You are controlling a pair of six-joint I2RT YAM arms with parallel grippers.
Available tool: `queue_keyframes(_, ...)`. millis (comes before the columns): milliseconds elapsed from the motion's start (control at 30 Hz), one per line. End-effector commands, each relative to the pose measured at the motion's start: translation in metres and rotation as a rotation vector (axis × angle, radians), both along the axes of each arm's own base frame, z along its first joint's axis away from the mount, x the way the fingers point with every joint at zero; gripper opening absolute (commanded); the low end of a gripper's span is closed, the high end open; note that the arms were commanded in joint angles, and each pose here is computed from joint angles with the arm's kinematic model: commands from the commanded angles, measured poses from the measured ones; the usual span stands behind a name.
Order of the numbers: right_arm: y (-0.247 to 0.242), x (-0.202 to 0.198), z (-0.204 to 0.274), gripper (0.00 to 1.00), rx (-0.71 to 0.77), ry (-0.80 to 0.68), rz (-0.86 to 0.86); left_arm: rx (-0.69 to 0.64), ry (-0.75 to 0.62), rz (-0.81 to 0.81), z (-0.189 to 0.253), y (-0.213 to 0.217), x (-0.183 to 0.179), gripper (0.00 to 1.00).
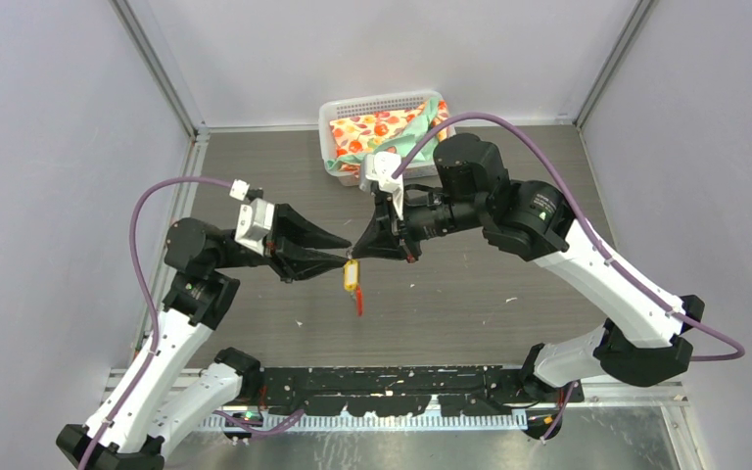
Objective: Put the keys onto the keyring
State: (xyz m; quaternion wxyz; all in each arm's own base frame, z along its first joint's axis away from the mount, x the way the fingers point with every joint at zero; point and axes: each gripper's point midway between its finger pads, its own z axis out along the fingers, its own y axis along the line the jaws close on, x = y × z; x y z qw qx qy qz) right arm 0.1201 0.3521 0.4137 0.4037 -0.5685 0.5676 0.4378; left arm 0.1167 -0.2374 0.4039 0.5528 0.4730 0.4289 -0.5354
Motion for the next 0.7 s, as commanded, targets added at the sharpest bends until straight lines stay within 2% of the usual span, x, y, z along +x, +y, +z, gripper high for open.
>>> queue_keyframes(0,-0.005,0.008,0.002,0.01,-0.012,0.015,-0.079,-0.001,-0.066,0.046,0.009,0.002,0.003,0.41)
queue_keyframes(67,-0.011,0.013,-0.003,0.01,-0.033,0.009,-0.115,0.041,-0.061,0.084,-0.002,0.005,0.007,0.49)
queue_keyframes(167,-0.018,0.015,-0.006,0.01,-0.043,-0.011,-0.144,0.101,-0.105,0.097,-0.017,0.01,0.003,0.51)
queue_keyframes(400,-0.026,0.02,-0.01,0.01,-0.107,-0.03,-0.173,0.153,-0.113,0.106,-0.027,0.014,-0.001,0.49)
queue_keyframes(500,-0.027,0.026,-0.013,0.01,-0.164,-0.024,-0.198,0.147,-0.051,0.143,-0.023,0.011,0.012,0.48)
queue_keyframes(667,-0.027,0.034,-0.028,0.01,-0.265,0.004,-0.246,0.12,0.143,0.171,-0.024,0.002,0.031,0.48)
